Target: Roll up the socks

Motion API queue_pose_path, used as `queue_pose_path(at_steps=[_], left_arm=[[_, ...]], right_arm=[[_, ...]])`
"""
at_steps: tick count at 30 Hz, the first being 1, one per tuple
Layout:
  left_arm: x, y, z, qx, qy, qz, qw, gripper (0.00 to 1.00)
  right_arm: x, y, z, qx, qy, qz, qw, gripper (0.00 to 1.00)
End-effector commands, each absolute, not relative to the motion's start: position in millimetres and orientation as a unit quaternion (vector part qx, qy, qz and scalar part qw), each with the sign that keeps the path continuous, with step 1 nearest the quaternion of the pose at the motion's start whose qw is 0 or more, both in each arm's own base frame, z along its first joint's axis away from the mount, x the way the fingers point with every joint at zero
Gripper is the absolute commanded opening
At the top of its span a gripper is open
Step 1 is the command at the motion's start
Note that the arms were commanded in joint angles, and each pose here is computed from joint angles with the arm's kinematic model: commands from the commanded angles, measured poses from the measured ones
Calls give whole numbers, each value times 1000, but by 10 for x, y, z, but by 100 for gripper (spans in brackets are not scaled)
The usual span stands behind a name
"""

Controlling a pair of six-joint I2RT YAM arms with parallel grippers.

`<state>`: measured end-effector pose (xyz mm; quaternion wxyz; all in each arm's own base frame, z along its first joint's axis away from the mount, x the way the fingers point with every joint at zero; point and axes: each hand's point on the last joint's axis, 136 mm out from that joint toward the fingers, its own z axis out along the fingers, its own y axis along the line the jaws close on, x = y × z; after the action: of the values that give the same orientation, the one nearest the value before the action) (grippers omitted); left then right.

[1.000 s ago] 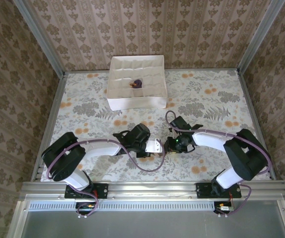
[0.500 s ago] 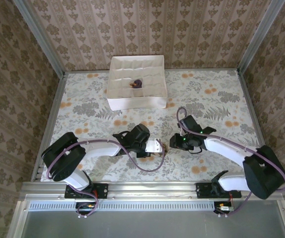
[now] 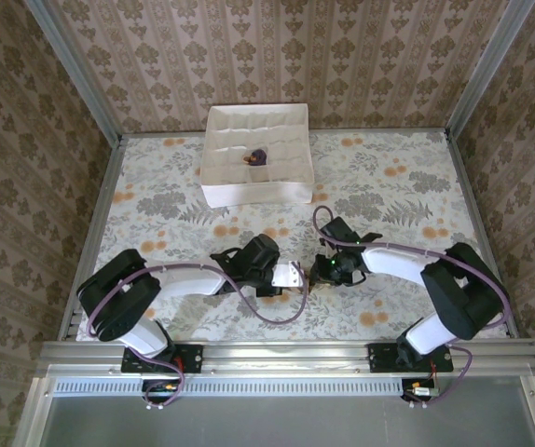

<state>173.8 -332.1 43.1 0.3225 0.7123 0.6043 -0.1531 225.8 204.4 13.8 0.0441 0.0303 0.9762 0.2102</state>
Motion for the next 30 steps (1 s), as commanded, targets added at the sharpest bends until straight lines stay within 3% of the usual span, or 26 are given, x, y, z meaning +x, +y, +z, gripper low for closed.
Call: queue_pose_path(at_steps=[1, 5, 15, 23, 30], left_arm=[[1598, -3155, 285, 725, 601, -158, 299, 0], [1528, -3144, 332, 733, 578, -167, 318, 0], [1367, -3109, 450, 760, 528, -170, 339, 0], [1188, -3151, 254, 768, 554, -223, 232, 0], [1412, -3185, 141, 704, 649, -246, 146, 0]], right_arm=[[2417, 2231, 105, 8, 973, 225, 52, 11], [2474, 2260, 31, 4, 975, 221, 36, 0], [2580, 2322, -162, 10, 972, 233, 0, 0], [2641, 2378, -165, 5, 968, 249, -6, 0], [2673, 2430, -42, -12, 962, 271, 13, 0]])
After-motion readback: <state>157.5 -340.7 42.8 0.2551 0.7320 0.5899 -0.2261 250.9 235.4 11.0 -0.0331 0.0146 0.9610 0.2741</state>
